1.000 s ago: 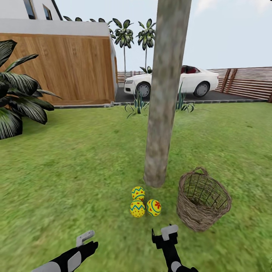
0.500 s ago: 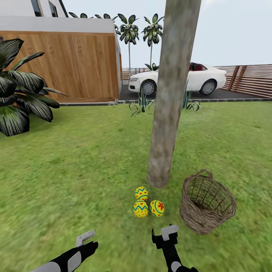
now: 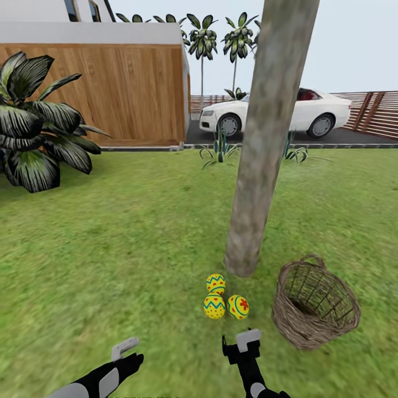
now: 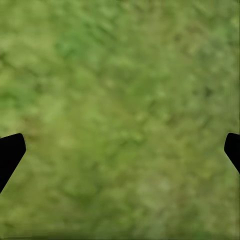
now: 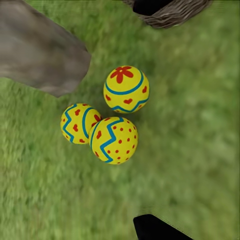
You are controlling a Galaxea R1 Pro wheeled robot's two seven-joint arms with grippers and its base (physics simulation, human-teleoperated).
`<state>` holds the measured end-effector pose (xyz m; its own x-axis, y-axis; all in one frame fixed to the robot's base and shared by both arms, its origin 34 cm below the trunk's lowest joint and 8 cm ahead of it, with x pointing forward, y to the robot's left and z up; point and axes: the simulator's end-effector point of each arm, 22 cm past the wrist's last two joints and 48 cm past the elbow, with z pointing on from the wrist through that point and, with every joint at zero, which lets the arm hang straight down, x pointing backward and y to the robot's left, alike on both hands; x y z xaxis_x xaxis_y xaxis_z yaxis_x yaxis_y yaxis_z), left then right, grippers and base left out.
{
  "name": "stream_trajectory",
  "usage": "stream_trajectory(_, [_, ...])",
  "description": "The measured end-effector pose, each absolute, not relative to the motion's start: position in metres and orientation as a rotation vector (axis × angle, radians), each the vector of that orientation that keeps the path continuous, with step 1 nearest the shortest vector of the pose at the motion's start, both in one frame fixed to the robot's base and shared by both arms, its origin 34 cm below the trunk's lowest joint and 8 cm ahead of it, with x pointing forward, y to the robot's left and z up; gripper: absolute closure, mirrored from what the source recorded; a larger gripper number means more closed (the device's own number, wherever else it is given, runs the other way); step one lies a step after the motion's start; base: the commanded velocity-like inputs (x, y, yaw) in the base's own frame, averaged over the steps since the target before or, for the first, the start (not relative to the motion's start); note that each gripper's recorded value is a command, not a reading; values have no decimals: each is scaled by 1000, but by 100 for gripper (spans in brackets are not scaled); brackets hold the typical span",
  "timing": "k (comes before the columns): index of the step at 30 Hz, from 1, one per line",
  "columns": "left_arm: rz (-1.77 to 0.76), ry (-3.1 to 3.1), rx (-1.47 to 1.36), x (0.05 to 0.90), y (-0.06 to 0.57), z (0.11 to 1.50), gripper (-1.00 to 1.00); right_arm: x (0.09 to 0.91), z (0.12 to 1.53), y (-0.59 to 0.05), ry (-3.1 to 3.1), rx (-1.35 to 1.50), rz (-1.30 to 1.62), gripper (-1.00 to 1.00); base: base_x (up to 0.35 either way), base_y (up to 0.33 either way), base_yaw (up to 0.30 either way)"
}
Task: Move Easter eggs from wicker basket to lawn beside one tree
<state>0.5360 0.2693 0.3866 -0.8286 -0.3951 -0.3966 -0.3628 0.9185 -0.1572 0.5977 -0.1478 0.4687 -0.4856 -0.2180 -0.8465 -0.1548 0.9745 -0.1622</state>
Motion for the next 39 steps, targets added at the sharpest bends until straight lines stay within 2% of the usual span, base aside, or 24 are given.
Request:
stream_trajectory(12, [-101,2664,-553,534,269,405,-100,598,486,-149,2100,-264,-78,-100,0,0,136])
stream_trajectory(39, [-104,2660,-551,542,268,458,-100,605,540,-151,2095,-261,-82,-100,0,0,3])
